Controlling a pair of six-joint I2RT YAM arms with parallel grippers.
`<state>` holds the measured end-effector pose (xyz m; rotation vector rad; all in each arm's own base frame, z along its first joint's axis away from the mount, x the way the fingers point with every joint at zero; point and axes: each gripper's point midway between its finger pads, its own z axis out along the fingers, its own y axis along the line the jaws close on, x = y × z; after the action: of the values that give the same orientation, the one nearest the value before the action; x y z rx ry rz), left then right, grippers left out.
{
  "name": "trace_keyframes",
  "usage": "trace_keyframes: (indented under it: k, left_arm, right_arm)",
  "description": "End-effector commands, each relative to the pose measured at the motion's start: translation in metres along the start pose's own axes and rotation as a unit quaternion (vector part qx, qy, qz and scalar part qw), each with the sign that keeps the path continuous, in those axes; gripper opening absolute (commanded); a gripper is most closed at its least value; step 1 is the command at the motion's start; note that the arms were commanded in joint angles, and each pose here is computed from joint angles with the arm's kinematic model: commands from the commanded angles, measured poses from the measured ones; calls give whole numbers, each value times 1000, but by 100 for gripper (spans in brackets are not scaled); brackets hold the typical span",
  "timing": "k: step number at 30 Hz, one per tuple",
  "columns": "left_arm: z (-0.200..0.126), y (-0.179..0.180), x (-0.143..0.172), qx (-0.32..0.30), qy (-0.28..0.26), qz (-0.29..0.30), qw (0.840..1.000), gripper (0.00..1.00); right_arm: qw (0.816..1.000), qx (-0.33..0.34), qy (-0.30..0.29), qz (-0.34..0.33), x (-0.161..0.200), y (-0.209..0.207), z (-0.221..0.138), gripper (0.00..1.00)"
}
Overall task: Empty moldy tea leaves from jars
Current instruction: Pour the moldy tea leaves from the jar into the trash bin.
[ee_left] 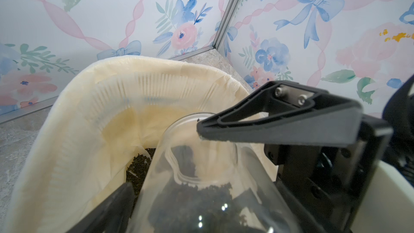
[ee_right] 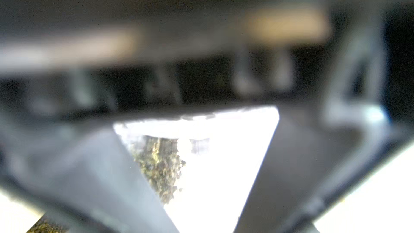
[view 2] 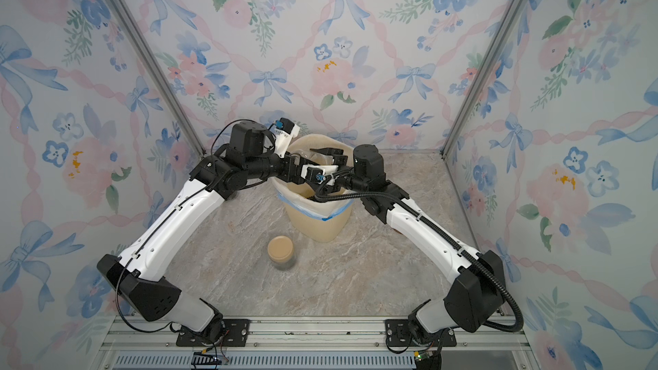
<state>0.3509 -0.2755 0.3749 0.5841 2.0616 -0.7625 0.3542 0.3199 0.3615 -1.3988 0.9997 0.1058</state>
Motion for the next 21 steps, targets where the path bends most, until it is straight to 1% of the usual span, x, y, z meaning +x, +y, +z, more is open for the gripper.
trace_keyframes:
  k: [1, 11, 16, 19, 20, 21]
  left_arm:
    - [-23, -29, -16, 53, -34, 20, 998, 98]
    - [-20, -29, -9, 59, -26, 17, 998, 98]
    - [-23, -28, -14, 50, -35, 20, 998, 98]
    - [-33, -22, -25, 23, -56, 27, 998, 98]
    - [-39, -19, -32, 8, -69, 33, 997, 98]
    - [-49, -18, -42, -8, -93, 43, 995, 98]
  right_arm:
    - [999, 37, 15, 21, 12, -18, -5, 60]
    - [998, 53, 3, 46, 14, -25, -10, 59]
    - [996, 63, -2, 59, 16, -31, -12, 58]
    - [995, 67, -7, 68, 15, -35, -13, 58]
    - [995, 68, -8, 69, 14, -36, -13, 58]
    - [995, 69, -8, 72, 15, -36, -13, 58]
